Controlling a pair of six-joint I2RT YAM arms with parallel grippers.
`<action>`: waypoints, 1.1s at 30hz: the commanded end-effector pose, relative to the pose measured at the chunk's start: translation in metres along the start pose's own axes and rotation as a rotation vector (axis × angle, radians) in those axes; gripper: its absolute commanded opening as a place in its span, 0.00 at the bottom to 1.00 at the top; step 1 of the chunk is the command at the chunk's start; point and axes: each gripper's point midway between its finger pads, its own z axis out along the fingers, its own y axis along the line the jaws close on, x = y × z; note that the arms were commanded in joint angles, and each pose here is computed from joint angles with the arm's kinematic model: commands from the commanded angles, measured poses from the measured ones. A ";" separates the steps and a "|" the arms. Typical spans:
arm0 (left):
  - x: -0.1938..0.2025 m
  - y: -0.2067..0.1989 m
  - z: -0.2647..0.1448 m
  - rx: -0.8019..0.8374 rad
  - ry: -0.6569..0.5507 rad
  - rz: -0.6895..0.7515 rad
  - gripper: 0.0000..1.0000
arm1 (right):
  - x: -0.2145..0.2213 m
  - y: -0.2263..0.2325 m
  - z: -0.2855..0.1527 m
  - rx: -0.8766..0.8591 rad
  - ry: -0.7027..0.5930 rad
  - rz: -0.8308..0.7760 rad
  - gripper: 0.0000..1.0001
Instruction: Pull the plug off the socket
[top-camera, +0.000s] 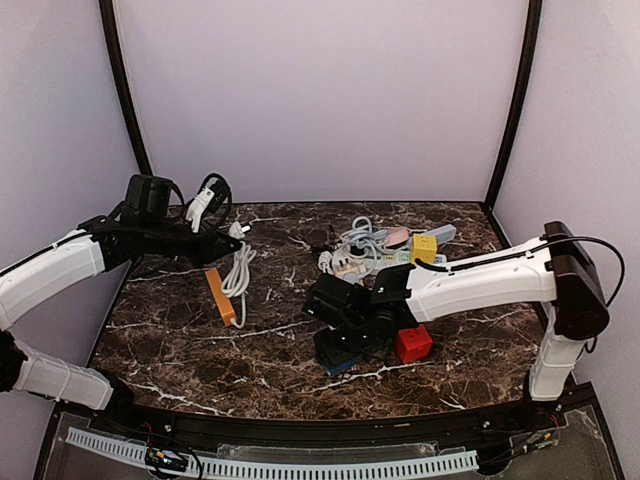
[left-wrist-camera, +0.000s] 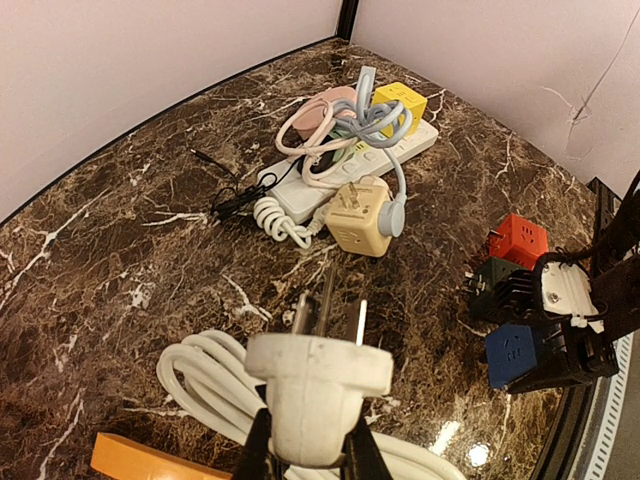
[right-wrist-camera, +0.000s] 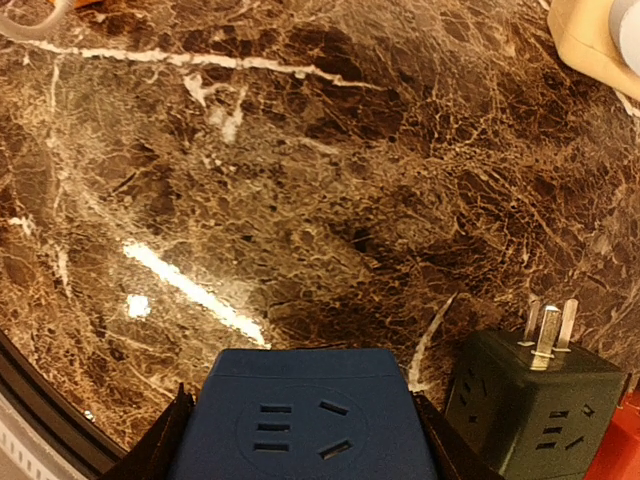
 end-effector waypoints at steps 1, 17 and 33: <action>-0.006 0.002 -0.001 -0.006 -0.026 0.002 0.01 | 0.001 -0.007 0.001 0.073 0.019 0.020 0.11; -0.004 0.000 0.000 0.005 -0.015 -0.002 0.01 | 0.002 -0.009 0.010 0.103 0.035 0.016 0.56; -0.015 -0.023 -0.007 0.129 -0.072 0.010 0.01 | -0.024 -0.003 -0.023 0.039 -0.084 0.004 0.75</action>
